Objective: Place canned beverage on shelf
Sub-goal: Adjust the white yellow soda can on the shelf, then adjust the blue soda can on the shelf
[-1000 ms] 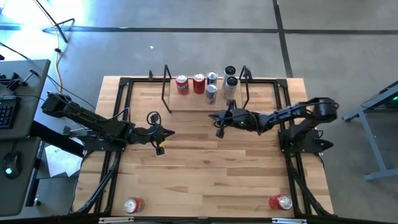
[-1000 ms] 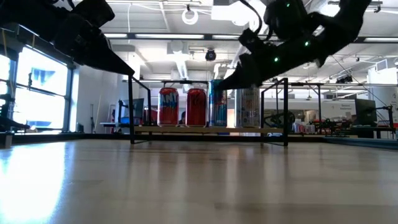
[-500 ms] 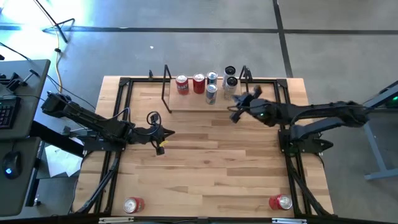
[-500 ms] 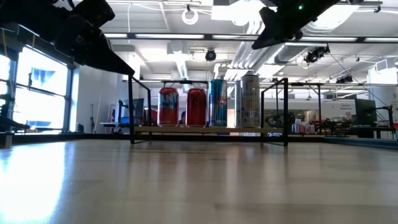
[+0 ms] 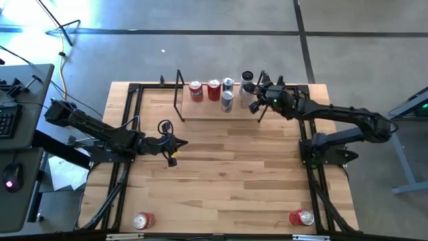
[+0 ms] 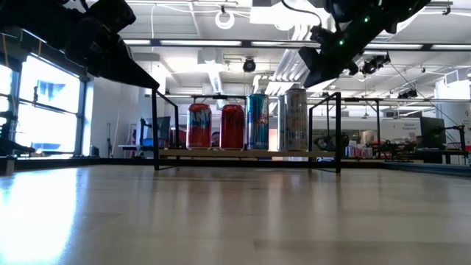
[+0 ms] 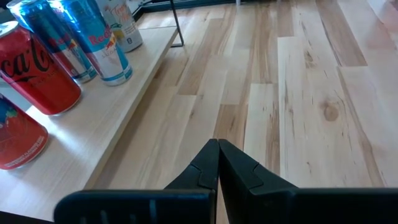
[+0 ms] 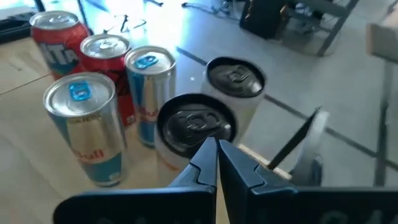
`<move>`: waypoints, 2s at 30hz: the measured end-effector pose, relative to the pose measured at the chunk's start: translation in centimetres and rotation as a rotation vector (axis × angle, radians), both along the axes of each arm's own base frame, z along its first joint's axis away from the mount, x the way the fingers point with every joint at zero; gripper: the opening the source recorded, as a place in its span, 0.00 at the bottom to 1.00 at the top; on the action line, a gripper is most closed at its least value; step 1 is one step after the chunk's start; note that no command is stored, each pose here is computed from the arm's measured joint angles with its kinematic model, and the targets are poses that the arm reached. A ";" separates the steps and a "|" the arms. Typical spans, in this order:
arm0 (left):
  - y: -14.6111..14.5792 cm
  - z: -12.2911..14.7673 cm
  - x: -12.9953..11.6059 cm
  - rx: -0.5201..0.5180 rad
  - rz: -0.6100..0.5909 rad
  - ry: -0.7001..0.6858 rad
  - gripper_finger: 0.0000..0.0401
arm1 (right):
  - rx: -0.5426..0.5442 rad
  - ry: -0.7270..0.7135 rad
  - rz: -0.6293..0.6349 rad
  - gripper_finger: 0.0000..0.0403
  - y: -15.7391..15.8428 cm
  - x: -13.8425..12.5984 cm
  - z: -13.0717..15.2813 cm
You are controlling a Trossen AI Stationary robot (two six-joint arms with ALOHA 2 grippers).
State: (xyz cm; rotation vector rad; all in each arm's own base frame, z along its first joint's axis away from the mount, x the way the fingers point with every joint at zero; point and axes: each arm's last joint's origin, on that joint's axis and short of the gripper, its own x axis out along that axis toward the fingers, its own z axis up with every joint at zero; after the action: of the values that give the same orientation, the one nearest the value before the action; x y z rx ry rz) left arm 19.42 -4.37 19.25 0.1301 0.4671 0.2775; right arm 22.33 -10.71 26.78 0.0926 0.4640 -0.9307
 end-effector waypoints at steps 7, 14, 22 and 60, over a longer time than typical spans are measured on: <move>0.0 0.0 0.0 0.006 -0.002 0.002 0.00 | 0.028 -0.004 0.009 0.00 -0.4 0.3 -0.5; 0.0 0.0 0.0 0.007 -0.003 0.002 0.00 | 0.043 -0.013 0.046 0.00 -0.2 0.4 -0.3; 0.0 0.0 0.0 0.008 -0.003 0.002 0.00 | -0.026 -0.004 0.281 0.00 2.6 2.0 1.6; -0.1 -0.1 0.0 -0.030 -0.040 0.012 0.00 | -0.074 0.131 0.229 0.00 1.7 10.7 -5.1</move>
State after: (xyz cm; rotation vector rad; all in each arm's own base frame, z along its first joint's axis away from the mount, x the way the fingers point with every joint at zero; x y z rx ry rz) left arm 19.41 -4.50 19.16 0.1115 0.4796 0.2306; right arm 33.03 -9.01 21.66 -0.0878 0.5482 -0.7302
